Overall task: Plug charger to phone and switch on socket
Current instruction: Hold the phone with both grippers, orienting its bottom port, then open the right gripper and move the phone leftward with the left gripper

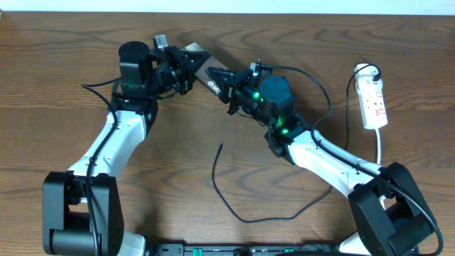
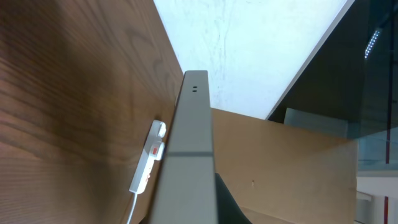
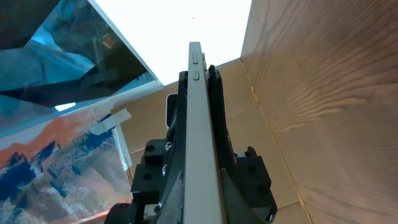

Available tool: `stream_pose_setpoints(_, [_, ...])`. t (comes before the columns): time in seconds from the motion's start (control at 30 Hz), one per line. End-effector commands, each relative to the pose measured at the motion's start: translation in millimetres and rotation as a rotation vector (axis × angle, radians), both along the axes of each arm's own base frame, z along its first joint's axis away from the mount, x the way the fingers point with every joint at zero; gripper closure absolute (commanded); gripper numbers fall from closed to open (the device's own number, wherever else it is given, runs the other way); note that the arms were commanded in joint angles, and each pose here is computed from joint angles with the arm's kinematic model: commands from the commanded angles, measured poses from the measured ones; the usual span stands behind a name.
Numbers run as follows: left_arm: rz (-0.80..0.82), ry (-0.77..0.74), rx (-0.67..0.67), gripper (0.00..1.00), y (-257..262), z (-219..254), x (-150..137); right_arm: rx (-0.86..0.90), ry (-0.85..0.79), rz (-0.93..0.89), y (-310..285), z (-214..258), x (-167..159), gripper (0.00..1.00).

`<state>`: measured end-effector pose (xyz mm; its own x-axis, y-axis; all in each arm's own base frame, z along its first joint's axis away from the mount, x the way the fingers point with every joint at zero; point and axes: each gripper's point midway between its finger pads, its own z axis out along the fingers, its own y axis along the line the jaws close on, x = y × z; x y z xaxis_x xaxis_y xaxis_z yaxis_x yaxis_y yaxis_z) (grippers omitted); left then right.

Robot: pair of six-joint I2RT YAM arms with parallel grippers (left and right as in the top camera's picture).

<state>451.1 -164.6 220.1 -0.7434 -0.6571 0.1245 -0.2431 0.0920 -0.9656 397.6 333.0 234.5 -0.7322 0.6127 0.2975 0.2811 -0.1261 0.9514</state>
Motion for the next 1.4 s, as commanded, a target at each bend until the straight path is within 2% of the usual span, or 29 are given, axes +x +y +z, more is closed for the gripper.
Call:
stream_pose_setpoints(0.0, [0.002, -0.049, 0.02, 0.93, 2, 9, -1, -0.004, -0.041, 0.029, 5, 9, -3, 0.99])
stream_pose_setpoints(0.07, [0.002, -0.049, 0.02, 0.93, 2, 9, 0, -0.004, -0.041, 0.028, 5, 9, -3, 0.99])
stream_pose_setpoints(0.13, [0.004, -0.049, 0.02, 0.93, 3, 9, 0, -0.005, -0.041, 0.028, 5, 9, -3, 0.92])
stream_pose_setpoints(0.2, [0.011, -0.048, 0.02, 0.92, 7, 9, 1, -0.008, -0.046, 0.028, 5, 9, -3, 0.66])
stream_pose_setpoints(0.3, [0.018, -0.042, 0.016, 0.92, 15, 9, 2, -0.032, -0.076, 0.026, 3, 9, -2, 0.03])
stream_pose_setpoints(0.33, [0.018, -0.04, 0.014, 0.93, 17, 9, 2, -0.036, -0.08, 0.023, 1, 9, 0, 0.01])
stream_pose_setpoints(0.6, [0.028, 0.001, -0.033, 0.93, 56, 8, 1, -0.121, -0.137, 0.002, -13, 2, 10, 0.01])
stream_pose_setpoints(0.87, [-0.007, 0.201, -0.253, 0.93, 82, 17, -14, -0.3, -0.013, 0.009, -31, -51, 10, 0.01])
stream_pose_setpoints(1.03, [-0.052, 0.372, -0.397, 0.93, 81, 23, -26, -0.438, -0.022, 0.042, -38, -75, 4, 0.01])
stream_pose_setpoints(1.37, [-0.111, 0.5, -0.493, 0.92, 75, 31, -38, -0.706, -0.074, 0.177, -50, -117, -17, 0.01])
